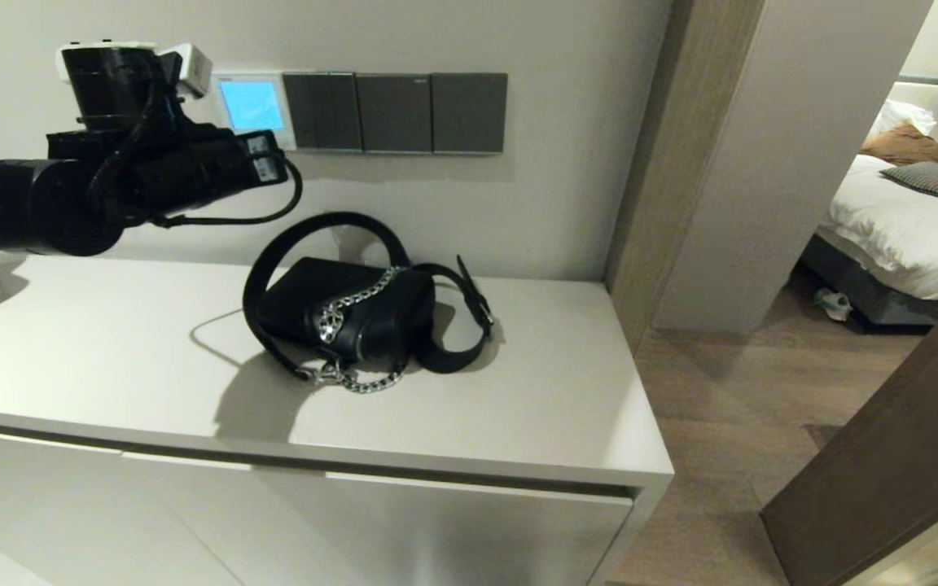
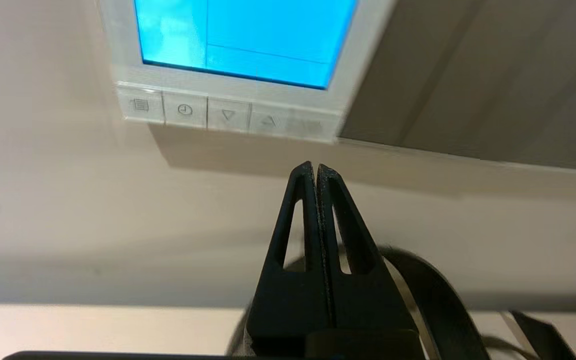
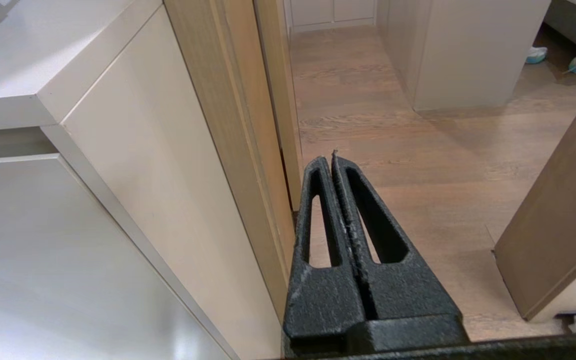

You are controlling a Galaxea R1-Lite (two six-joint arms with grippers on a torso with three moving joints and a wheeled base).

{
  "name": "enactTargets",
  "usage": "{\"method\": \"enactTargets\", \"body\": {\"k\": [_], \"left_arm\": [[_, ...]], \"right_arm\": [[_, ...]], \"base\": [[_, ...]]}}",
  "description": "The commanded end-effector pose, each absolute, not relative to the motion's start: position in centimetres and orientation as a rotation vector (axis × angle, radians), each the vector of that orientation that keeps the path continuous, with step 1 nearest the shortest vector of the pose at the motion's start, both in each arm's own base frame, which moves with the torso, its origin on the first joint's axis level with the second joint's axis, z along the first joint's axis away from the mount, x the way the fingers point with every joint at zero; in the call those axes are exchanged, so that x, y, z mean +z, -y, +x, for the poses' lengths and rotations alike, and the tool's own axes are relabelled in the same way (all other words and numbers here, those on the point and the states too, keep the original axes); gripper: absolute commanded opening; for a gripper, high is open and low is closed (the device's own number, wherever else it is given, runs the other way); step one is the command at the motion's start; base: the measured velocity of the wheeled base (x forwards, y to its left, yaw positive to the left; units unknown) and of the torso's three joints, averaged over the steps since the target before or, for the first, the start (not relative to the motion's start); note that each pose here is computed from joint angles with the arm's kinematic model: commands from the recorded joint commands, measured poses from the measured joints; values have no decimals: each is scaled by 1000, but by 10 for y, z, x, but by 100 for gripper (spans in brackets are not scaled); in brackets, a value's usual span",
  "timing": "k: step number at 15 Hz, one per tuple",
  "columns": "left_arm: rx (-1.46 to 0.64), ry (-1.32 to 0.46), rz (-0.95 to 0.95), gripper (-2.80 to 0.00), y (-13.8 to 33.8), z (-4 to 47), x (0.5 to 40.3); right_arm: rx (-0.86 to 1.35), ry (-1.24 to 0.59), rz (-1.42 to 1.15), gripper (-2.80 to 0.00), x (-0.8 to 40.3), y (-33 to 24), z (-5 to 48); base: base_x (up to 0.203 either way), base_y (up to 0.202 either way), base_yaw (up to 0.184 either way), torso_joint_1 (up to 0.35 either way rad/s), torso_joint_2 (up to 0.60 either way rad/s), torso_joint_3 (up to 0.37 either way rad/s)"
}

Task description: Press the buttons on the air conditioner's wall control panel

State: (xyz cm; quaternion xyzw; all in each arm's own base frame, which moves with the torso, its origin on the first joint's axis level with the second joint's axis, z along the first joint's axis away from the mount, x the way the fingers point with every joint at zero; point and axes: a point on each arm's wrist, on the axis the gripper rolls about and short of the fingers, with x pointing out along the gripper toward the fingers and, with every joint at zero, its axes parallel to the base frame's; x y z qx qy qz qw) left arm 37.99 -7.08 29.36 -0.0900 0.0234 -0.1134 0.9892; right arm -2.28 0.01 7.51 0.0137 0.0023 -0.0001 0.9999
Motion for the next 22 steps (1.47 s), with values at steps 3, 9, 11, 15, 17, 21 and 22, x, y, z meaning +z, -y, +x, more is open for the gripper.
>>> {"method": "enactTargets", "body": {"k": [3, 9, 11, 15, 17, 21, 22], "left_arm": [[-238, -7, -182, -280, 64, 332, 311], [-237, 84, -142, -280, 40, 210, 327], [-233, 120, -124, -280, 30, 158, 320], [-165, 152, -95, -280, 10, 64, 278], [-105, 166, -90, -280, 3, 27, 252], [27, 104, -39, -280, -7, -26, 200], [73, 39, -23, -280, -8, -24, 185]], "right_arm": [[0, -8, 28, -280, 75, 0, -23], [0, -8, 28, -280, 75, 0, -23], [0, -8, 28, -280, 75, 0, -23], [0, -8, 28, -280, 75, 0, -23], [0, -8, 28, -280, 75, 0, -23], [0, -9, 28, -280, 74, 0, -23], [0, -9, 28, -280, 74, 0, -23]], "base": [[0, 0, 0, 0, 0, 0], [0, 0, 0, 0, 0, 0], [0, 0, 0, 0, 0, 0], [0, 0, 0, 0, 0, 0], [0, 0, 0, 0, 0, 0], [0, 0, 0, 0, 0, 0], [0, 0, 0, 0, 0, 0]]}}
